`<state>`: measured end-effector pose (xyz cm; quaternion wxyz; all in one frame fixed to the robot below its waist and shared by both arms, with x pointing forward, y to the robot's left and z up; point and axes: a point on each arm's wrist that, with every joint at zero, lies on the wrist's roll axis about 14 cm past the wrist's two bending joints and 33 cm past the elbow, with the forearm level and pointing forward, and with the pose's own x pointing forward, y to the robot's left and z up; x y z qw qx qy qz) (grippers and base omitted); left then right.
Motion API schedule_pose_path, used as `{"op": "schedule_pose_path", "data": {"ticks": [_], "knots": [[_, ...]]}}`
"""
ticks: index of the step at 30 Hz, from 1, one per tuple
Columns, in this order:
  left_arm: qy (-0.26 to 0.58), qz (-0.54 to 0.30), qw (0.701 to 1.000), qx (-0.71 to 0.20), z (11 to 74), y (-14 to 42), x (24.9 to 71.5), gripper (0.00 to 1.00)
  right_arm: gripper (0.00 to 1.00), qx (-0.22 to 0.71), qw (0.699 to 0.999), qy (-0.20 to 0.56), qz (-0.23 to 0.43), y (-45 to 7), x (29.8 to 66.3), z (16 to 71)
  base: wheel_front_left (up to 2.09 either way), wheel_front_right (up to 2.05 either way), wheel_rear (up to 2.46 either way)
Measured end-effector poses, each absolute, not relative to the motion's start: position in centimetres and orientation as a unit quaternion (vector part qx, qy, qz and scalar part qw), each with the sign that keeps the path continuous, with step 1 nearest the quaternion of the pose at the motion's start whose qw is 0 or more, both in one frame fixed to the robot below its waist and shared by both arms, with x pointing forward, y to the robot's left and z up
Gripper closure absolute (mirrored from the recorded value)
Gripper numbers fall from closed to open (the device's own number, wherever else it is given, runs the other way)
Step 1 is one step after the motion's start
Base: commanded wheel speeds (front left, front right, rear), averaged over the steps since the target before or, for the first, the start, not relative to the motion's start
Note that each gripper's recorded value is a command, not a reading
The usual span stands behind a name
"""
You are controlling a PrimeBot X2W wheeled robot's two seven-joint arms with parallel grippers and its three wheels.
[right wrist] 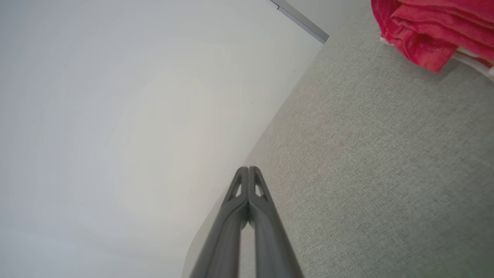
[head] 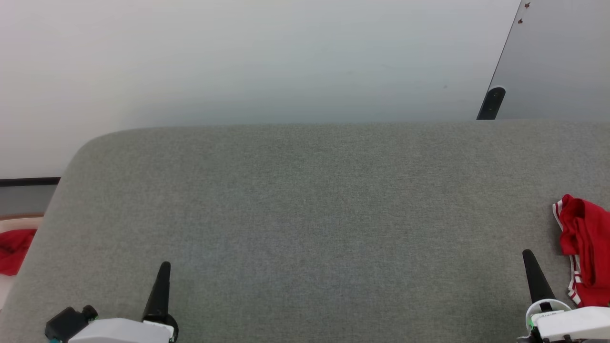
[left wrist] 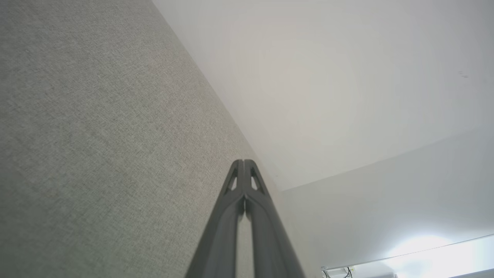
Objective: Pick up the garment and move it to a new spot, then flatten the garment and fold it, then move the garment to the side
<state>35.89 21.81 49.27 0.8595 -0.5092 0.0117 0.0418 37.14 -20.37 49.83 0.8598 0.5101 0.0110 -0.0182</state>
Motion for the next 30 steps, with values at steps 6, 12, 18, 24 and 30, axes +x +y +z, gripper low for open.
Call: {"op": "schedule_pose_path", "data": {"ticks": [6, 12, 18, 24, 30], "knots": [[0.013, 0.039, 0.844, -0.534, 49.2, 21.6, 36.2, 1.00, 1.00, 0.536, 0.844, 0.009, -0.017, -20.3, 37.4, 50.0, 0.00, 0.00, 0.00], [0.013, 0.035, 0.829, -0.558, 49.4, 21.4, 36.5, 1.00, 1.00, 0.560, 0.828, 0.010, -0.017, -20.3, 37.5, 49.9, 0.00, 0.00, 0.00], [0.012, 0.033, 0.813, -0.581, 49.5, 21.3, 36.9, 1.00, 1.00, 0.583, 0.812, 0.007, -0.014, -20.3, 37.8, 50.1, 0.00, 0.00, 0.00], [0.011, 0.029, 0.797, -0.603, 49.6, 21.1, 37.1, 1.00, 1.00, 0.603, 0.798, 0.008, -0.013, -20.2, 37.9, 50.1, 0.00, 0.00, 0.00], [0.009, 0.023, 0.783, -0.622, 49.8, 20.8, 37.5, 1.00, 1.00, 0.622, 0.783, 0.007, -0.012, -20.2, 38.1, 50.2, 0.00, 0.00, 0.00]]}}
